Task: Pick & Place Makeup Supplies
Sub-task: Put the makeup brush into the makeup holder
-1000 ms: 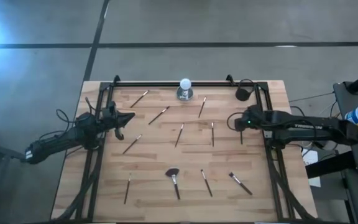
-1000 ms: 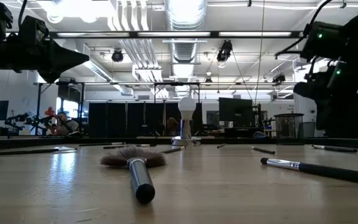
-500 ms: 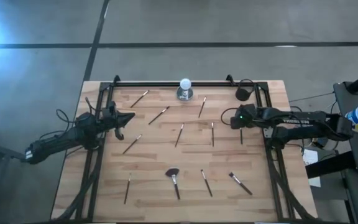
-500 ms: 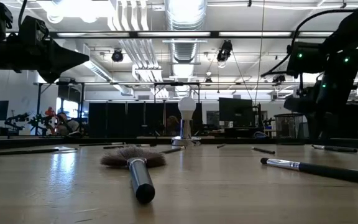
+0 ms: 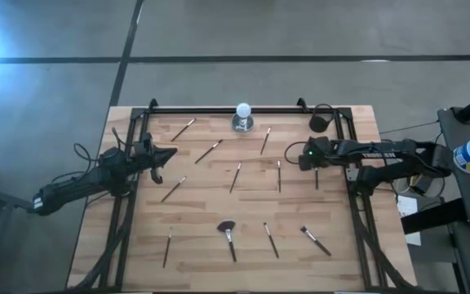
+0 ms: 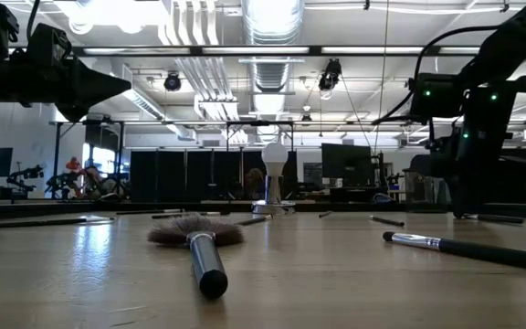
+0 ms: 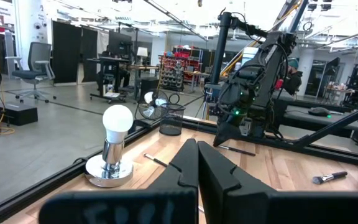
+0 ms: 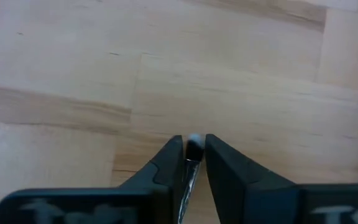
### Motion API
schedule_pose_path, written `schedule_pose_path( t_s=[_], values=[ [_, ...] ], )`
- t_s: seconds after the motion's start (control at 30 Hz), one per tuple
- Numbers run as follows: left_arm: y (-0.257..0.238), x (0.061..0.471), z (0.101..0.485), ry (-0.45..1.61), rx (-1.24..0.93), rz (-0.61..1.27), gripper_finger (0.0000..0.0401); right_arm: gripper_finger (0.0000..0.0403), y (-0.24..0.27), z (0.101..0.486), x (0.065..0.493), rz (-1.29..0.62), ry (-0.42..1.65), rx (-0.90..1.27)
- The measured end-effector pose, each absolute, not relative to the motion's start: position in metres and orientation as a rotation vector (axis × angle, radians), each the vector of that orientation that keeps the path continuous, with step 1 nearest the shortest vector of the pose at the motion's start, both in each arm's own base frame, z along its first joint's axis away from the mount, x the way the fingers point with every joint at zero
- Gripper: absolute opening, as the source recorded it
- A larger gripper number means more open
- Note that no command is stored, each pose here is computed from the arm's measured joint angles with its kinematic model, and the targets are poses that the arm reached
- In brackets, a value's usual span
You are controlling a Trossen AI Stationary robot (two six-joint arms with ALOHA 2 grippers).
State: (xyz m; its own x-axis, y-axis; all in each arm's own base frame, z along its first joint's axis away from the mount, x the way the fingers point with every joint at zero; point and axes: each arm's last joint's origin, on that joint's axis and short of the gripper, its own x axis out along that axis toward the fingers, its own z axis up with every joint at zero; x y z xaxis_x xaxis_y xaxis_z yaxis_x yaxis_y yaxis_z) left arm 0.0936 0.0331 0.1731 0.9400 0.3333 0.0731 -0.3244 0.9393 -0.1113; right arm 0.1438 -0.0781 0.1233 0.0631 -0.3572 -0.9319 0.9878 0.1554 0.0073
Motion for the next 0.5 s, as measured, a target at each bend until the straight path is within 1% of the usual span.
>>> schedule_pose_path(
  t_s=[0.27, 0.4, 0.5],
  values=[
    [0.033, 0.094, 0.173, -0.091, -0.099, 0.336, 0.0000, 0.0015, -0.080, 0.127, 0.148, -1.176, 0.991, 0.777],
    [0.033, 0.094, 0.173, -0.091, -0.098, 0.336, 0.0000, 0.0009, -0.084, 0.132, 0.154, -1.129, 0.967, 0.730],
    [0.033, 0.094, 0.173, -0.092, -0.098, 0.336, 0.0000, 0.0009, -0.088, 0.139, 0.163, -1.072, 0.903, 0.684]
  ],
)
